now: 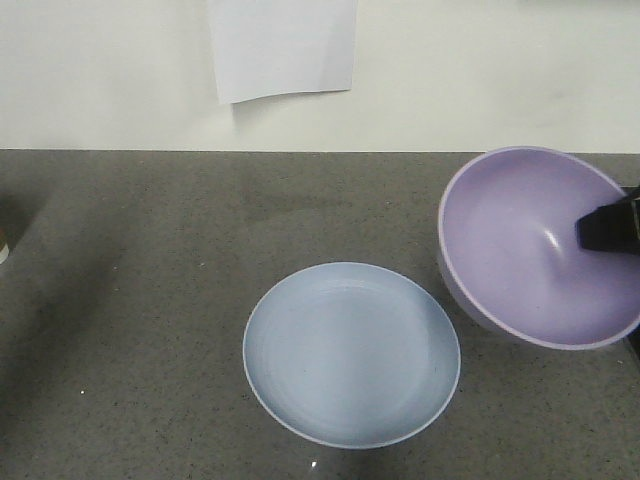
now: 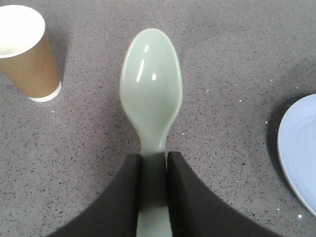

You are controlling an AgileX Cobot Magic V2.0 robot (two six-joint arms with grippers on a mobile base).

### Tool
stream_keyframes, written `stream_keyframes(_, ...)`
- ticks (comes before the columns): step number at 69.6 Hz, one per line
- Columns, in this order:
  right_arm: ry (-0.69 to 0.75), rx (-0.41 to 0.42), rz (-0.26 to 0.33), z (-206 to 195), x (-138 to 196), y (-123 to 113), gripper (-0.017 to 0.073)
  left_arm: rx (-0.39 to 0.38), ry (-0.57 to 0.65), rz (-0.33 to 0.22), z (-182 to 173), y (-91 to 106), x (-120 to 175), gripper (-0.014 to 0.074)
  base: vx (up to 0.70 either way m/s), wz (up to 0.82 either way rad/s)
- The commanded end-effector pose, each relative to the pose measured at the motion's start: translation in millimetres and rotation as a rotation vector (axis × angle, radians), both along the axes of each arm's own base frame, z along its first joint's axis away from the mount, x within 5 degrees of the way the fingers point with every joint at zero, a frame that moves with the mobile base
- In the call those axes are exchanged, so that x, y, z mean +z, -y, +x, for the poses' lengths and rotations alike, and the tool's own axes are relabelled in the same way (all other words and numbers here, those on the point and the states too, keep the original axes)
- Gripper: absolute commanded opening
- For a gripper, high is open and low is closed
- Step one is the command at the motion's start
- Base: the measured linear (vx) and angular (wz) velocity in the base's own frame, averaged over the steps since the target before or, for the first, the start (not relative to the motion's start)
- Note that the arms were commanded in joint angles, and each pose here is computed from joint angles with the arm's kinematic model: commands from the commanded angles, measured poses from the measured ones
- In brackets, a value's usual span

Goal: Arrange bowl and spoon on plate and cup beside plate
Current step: 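Lower the lavender bowl onto the plate center with the right gripper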

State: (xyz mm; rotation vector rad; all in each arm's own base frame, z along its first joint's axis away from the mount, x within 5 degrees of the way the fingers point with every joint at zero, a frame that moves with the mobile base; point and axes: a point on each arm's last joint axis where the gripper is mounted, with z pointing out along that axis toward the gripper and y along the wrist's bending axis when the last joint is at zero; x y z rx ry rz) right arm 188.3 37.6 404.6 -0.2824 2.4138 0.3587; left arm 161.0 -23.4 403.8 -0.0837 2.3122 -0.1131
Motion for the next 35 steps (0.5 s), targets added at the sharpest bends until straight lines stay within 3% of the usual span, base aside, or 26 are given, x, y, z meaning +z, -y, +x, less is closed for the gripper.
stream_keyframes(1, 0.054, 0.030, 0.051, 17.1, 4.0, -5.1, -0.0004, -0.003, 0.086, -0.024, -0.9, 0.9, 12.6, -0.0006, 0.00, 0.00)
stream_keyframes(18, -0.077, 0.074, 0.043, 59.6, -31.2, -15.7, -0.0003, -0.003, 0.086, -0.024, -0.9, 0.9, 12.6, -0.0006, 0.00, 0.00)
stream_keyframes(35, -0.148, 0.172, -0.007, 91.9, -70.6, -56.0, -0.0003, -0.003, 0.086, -0.024, -0.9, 0.9, 12.6, -0.0006, 0.00, 0.00)
